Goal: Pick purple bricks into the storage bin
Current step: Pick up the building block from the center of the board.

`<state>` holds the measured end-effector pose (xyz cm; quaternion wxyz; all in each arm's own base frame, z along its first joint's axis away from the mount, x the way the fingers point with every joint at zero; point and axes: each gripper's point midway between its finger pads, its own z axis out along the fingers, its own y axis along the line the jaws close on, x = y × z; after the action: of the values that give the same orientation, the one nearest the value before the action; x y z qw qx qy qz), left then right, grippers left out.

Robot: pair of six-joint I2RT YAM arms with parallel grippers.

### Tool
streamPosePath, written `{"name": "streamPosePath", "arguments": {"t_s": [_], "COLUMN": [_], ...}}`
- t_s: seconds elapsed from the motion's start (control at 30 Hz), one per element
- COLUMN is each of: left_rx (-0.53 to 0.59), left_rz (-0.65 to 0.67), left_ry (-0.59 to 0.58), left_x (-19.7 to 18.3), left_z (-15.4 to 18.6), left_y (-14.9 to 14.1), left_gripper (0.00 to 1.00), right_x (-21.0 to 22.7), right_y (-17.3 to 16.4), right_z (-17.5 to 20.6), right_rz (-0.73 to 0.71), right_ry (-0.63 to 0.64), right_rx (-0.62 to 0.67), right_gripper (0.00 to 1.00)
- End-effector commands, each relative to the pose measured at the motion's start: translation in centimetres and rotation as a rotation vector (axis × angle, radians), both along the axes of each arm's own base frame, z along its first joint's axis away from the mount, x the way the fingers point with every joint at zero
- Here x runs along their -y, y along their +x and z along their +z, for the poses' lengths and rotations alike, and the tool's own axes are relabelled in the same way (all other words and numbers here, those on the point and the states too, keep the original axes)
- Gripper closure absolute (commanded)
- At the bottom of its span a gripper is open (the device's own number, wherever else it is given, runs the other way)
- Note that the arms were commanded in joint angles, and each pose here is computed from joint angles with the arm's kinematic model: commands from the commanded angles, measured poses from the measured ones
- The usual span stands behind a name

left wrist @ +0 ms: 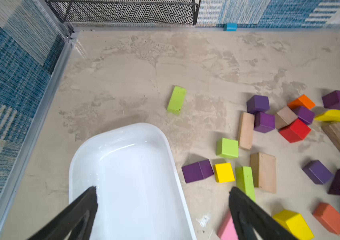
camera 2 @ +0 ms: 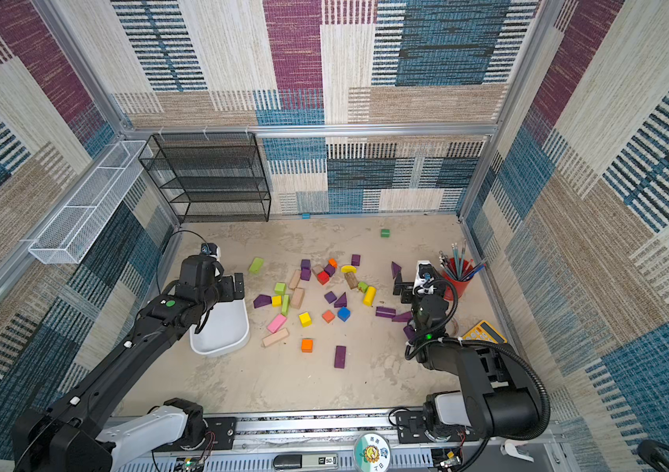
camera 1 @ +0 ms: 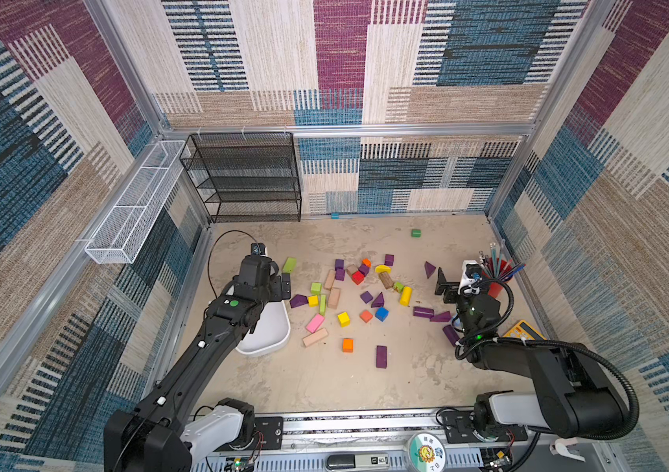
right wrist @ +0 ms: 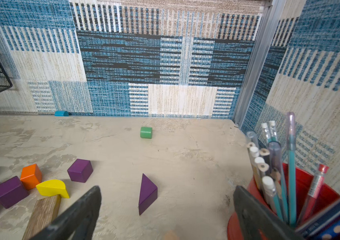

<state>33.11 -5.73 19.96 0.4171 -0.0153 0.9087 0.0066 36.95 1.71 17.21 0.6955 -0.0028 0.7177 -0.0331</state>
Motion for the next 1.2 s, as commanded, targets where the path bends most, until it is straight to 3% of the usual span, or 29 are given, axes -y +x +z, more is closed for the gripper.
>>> {"name": "streamPosePath", "arguments": {"t_s": [0.0,0.17,0.27,0.73,1.17], "left_rx": [-0.095,-0.151,-0.174,-0.26,-0.27], "left_rz": [-0.048,-0.106,-0.137,-0.213,-0.256], "left_ry": [-0.04,-0.104,-0.134,-0.212,-0.186], "left_x": [0.9,2.3,3.0,5.9,7.1], "left_z": [-0.9,-1.4,-1.8,-3.5,-3.5], "left_y": [-1.9,-2.9,-3.3,-4.1,-4.8], "left_gripper": [0.0,0.01,0.07,0.11,0.11], "right_x": [-0.7,-2.4,-2.8,-6.0,-11.2], "right_y": [0.3,0.8,1.2,-1.1,-0.6], "right_z": [0.6,2.4,3.2,2.7,3.5], "right_rz": [0.017,0.102,0.114,0.221,0.319], "right_ry": [-0.029,0.031,0.095,0.302,0.255], "right_rx": [-0.005,-0.009,-0.045,-0.327,-0.518], "right_gripper": [0.01,0.01,0.01,0.0,0.01]}}
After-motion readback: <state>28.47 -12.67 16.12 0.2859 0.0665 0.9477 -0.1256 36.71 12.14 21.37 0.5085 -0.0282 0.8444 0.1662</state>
